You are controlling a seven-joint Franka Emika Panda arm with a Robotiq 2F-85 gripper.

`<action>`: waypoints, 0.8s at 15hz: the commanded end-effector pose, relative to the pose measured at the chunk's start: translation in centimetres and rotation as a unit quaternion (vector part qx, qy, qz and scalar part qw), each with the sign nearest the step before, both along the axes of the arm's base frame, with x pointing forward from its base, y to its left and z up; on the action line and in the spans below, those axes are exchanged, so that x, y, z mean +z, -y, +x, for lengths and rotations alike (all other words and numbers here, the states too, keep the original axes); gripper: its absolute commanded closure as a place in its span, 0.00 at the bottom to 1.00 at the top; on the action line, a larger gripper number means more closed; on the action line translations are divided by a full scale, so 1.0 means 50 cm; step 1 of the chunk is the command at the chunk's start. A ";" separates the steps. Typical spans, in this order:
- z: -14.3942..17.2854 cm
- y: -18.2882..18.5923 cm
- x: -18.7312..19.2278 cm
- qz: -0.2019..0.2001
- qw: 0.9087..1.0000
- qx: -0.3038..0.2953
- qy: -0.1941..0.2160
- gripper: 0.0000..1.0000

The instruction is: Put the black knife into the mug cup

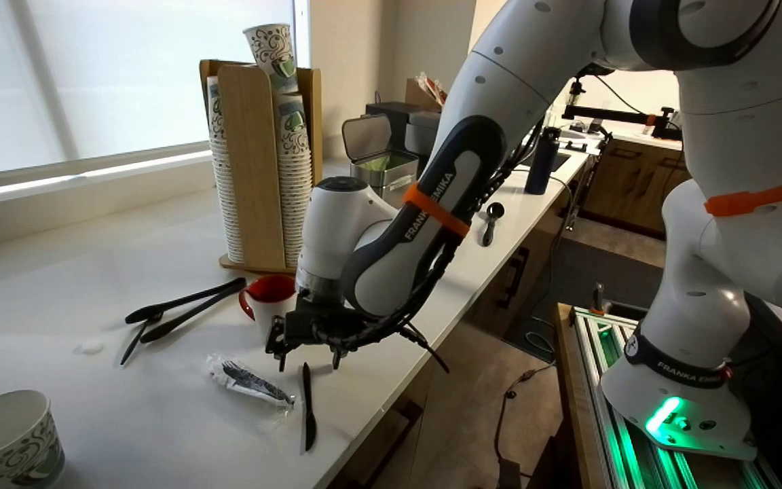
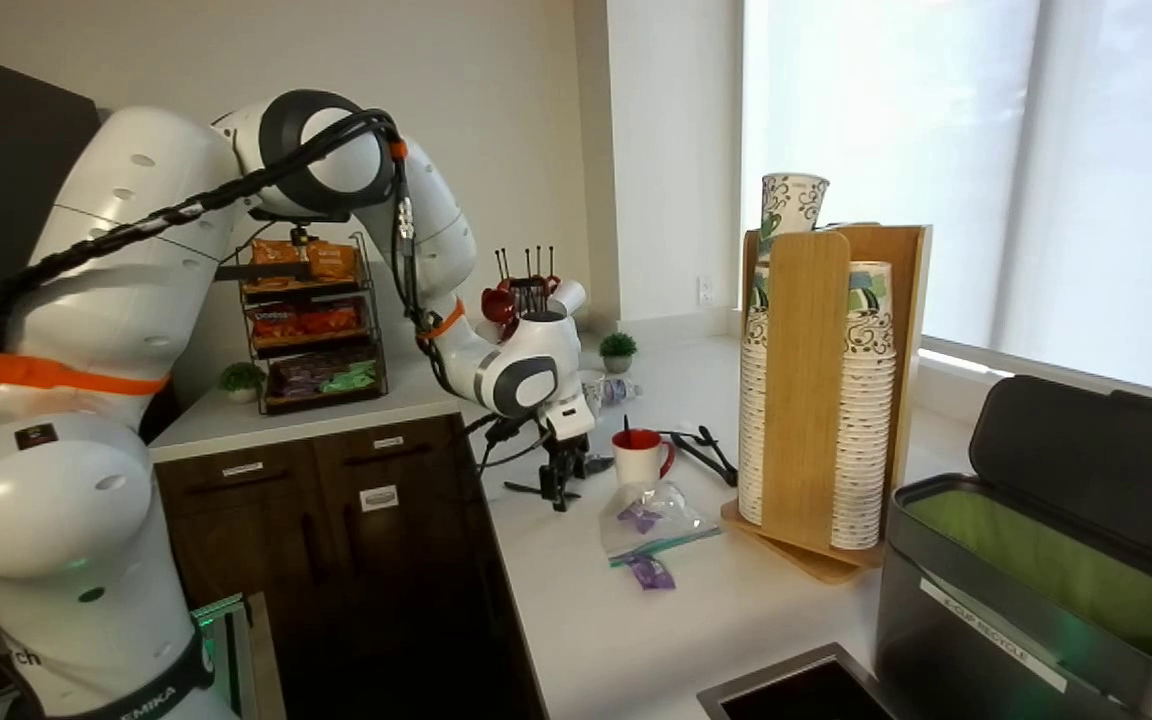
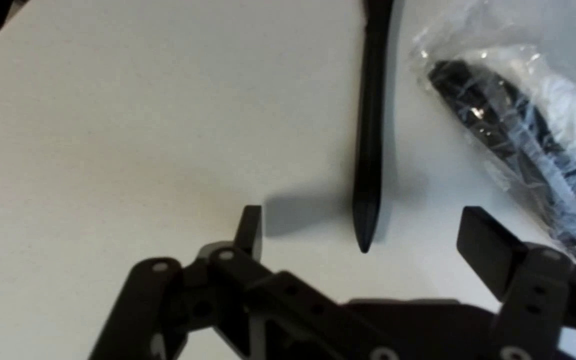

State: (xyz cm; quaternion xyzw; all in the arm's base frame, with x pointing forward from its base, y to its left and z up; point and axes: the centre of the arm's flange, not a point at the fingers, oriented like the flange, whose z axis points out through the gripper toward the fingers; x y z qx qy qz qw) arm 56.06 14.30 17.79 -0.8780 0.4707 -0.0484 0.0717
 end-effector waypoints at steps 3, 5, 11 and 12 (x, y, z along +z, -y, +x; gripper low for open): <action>0.005 -0.002 -0.015 0.010 1.000 -0.015 -0.016 0.00; 0.017 -0.006 -0.013 0.007 0.999 -0.028 -0.024 0.00; 0.074 -0.030 -0.014 -0.017 0.996 -0.035 -0.076 0.00; 0.078 -0.035 -0.018 -0.018 0.996 -0.036 -0.084 0.00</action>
